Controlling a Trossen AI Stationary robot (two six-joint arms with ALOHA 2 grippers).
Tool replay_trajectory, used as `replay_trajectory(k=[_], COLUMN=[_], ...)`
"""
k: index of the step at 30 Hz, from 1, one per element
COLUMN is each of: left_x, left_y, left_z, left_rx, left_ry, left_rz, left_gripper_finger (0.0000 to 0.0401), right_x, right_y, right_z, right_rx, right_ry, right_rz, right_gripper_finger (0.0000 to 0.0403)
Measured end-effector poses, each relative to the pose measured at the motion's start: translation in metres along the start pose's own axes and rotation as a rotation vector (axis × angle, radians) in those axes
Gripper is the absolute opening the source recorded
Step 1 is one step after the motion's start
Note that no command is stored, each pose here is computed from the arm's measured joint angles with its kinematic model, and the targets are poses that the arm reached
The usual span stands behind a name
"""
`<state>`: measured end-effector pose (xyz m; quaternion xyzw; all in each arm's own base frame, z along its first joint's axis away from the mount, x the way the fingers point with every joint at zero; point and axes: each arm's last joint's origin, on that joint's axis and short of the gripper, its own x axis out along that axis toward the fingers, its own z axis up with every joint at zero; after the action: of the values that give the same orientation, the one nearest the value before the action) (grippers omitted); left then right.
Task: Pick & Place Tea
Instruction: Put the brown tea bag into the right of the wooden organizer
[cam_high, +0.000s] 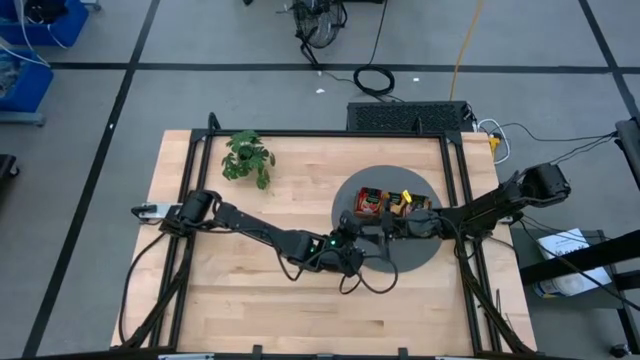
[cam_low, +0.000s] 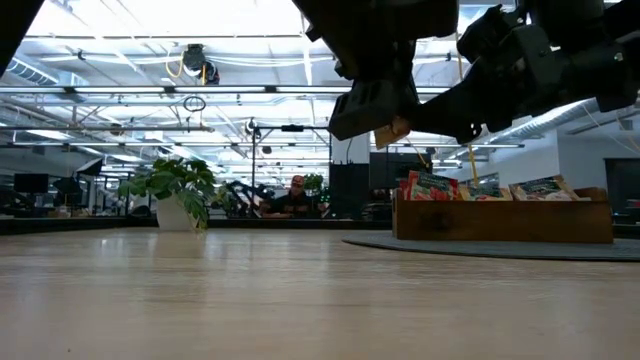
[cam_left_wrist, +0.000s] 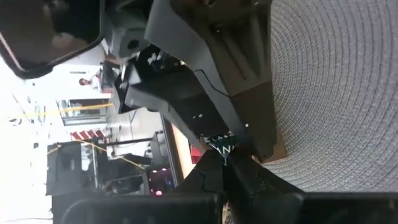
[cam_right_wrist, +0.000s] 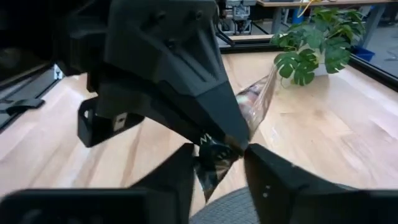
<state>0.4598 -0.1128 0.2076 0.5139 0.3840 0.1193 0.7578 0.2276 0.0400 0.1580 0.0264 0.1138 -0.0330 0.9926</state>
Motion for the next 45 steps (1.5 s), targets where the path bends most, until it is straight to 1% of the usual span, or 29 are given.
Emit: replay_trajectory(k=[2, 5, 6, 11, 13, 14, 15, 17, 21, 24, 26, 28, 31, 32, 34, 37, 39, 41, 43, 45], left_x=[0.000, -0.002, -0.002, -0.006, -0.007, -0.008, -0.010, -0.016, -0.030, -0.042, -0.050, -0.061, -0.073, -0.078, -0.084, -0.093, -0.096, -0.098, -0.101, -0.106], left_y=[0.000, -0.001, -0.001, -0.002, -0.003, -0.003, -0.002, 0.003, 0.016, 0.024, 0.032, 0.041, 0.050, 0.051, 0.050, 0.040, 0.037, 0.039, 0.040, 0.047], left_z=[0.000, 0.001, 0.001, 0.003, 0.004, 0.004, 0.004, 0.002, -0.006, -0.014, -0.018, -0.025, -0.033, -0.035, -0.037, -0.037, -0.037, -0.040, -0.045, -0.050], left_rx=[-0.013, -0.030, -0.037, -0.150, -0.234, -0.298, -0.371, -0.494, -0.722, -0.813, -0.863, -0.882, -0.910, -0.901, -0.841, -0.760, -0.748, -0.745, -0.751, -0.784], left_ry=[0.001, 0.000, -0.001, -0.003, -0.002, -0.003, -0.001, 0.008, 0.030, 0.061, 0.062, 0.087, 0.129, 0.140, 0.150, 0.162, 0.161, 0.164, 0.157, 0.123], left_rz=[0.001, 0.001, 0.001, 0.015, 0.017, 0.016, 0.008, -0.048, -0.178, -0.332, -0.381, -0.393, -0.392, -0.382, -0.356, -0.271, -0.230, -0.188, -0.180, -0.195], left_gripper_finger=[0.0009, 0.0018, 0.0020, 0.0025, 0.0032, 0.0040, 0.0051, 0.0081, 0.0165, 0.0226, 0.0256, 0.0278, 0.0299, 0.0304, 0.0311, 0.0319, 0.0323, 0.0323, 0.0322, 0.0318], right_x=[0.000, 0.000, 0.000, 0.000, 0.000, 0.000, 0.000, 0.000, 0.000, -0.004, -0.011, -0.017, -0.031, -0.037, -0.051, -0.072, -0.086, -0.094, -0.098, -0.102], right_y=[-0.002, -0.002, -0.002, -0.002, -0.002, -0.002, -0.002, -0.002, -0.004, -0.006, -0.008, -0.010, -0.013, -0.014, -0.016, -0.021, -0.024, -0.027, -0.029, -0.033], right_z=[0.000, -0.001, -0.002, -0.002, -0.002, -0.002, -0.002, -0.003, -0.003, 0.000, 0.004, 0.012, 0.031, 0.038, 0.052, 0.070, 0.078, 0.081, 0.081, 0.078], right_rx=[0.001, -0.034, -0.049, -0.063, -0.070, -0.073, -0.074, -0.075, -0.086, -0.106, -0.114, -0.118, -0.111, -0.106, -0.089, -0.031, 0.013, 0.043, 0.088, 0.130], right_ry=[0.001, 0.013, 0.016, 0.016, 0.017, 0.020, 0.022, 0.028, 0.034, 0.043, 0.056, 0.090, 0.198, 0.248, 0.366, 0.553, 0.685, 0.789, 0.860, 0.938], right_rz=[-0.005, -0.006, -0.005, -0.004, -0.003, -0.005, -0.009, -0.017, -0.052, -0.095, -0.135, -0.163, -0.231, -0.259, -0.301, -0.353, -0.359, -0.340, -0.298, -0.262], right_gripper_finger=[0.0096, 0.0027, 0.0015, 0.0001, 0.0000, 0.0000, 0.0000, 0.0000, 0.0000, 0.0000, 0.0000, 0.0000, 0.0000, 0.0000, 0.0000, 0.0000, 0.0000, 0.0000, 0.0000, 0.0000])
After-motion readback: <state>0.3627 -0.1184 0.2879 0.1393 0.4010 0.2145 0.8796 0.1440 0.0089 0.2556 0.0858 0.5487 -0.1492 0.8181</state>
